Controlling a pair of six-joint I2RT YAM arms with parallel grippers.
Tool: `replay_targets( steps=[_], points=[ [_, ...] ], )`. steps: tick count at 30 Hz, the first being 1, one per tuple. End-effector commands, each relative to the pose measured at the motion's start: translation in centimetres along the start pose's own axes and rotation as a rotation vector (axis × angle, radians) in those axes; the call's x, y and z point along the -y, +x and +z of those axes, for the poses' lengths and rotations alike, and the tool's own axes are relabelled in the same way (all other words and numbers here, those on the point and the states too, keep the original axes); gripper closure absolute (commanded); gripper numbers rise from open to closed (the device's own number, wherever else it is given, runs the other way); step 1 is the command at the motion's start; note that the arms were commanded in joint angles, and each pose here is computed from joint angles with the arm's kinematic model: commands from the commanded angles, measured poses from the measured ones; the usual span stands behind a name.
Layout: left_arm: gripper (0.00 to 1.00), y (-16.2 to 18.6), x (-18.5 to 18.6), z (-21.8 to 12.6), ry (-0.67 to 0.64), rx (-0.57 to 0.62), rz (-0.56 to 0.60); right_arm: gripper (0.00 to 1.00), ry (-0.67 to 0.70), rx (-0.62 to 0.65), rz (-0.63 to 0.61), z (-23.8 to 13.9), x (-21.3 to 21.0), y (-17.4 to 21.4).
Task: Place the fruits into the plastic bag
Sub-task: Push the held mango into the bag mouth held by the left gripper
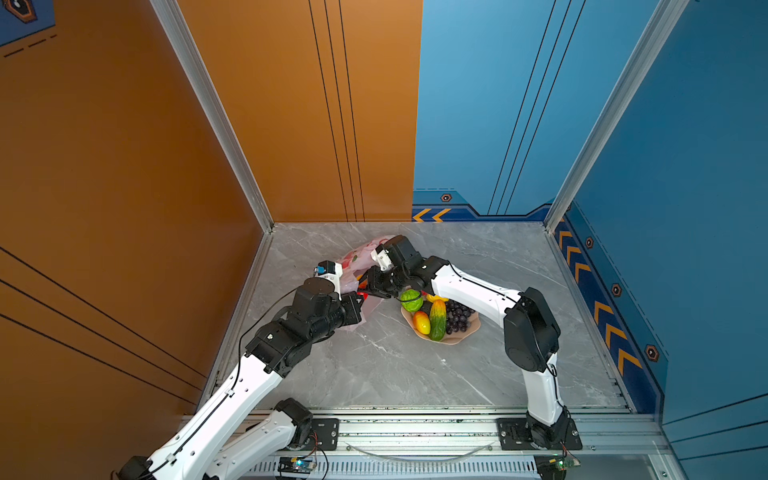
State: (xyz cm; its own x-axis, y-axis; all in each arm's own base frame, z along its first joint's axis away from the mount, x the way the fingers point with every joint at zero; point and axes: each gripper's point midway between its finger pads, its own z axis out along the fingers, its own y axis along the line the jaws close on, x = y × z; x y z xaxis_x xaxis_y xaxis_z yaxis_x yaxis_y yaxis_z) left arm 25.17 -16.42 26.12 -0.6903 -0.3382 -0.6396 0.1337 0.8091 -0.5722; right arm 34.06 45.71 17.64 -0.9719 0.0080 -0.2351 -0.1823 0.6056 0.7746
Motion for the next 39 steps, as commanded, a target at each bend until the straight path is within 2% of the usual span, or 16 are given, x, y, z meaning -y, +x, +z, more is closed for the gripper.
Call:
replay_targets(
  steps=[1,8,19,28,39],
  points=[
    [1.0,-0.1,0.4,0.4,0.016,0.02,-0.011,0.72,0.046,0.112,0.019,1.4,0.7,-2.3],
    [1.0,0.2,0.6,1.0,0.026,0.008,-0.021,0.71,0.111,0.124,0.032,3.8,2.9,-2.2],
    [1.0,0.7,0.8,1.9,0.05,-0.008,-0.045,0.6,0.153,0.084,0.041,5.5,5.2,-1.2],
    [1.0,0.7,0.6,1.8,0.042,-0.006,-0.048,0.35,0.147,0.083,0.019,4.8,4.5,-1.2],
    [1.0,0.3,-0.4,1.0,0.015,0.016,-0.057,0.3,0.103,0.105,-0.028,2.4,1.5,-1.5]
  ],
)
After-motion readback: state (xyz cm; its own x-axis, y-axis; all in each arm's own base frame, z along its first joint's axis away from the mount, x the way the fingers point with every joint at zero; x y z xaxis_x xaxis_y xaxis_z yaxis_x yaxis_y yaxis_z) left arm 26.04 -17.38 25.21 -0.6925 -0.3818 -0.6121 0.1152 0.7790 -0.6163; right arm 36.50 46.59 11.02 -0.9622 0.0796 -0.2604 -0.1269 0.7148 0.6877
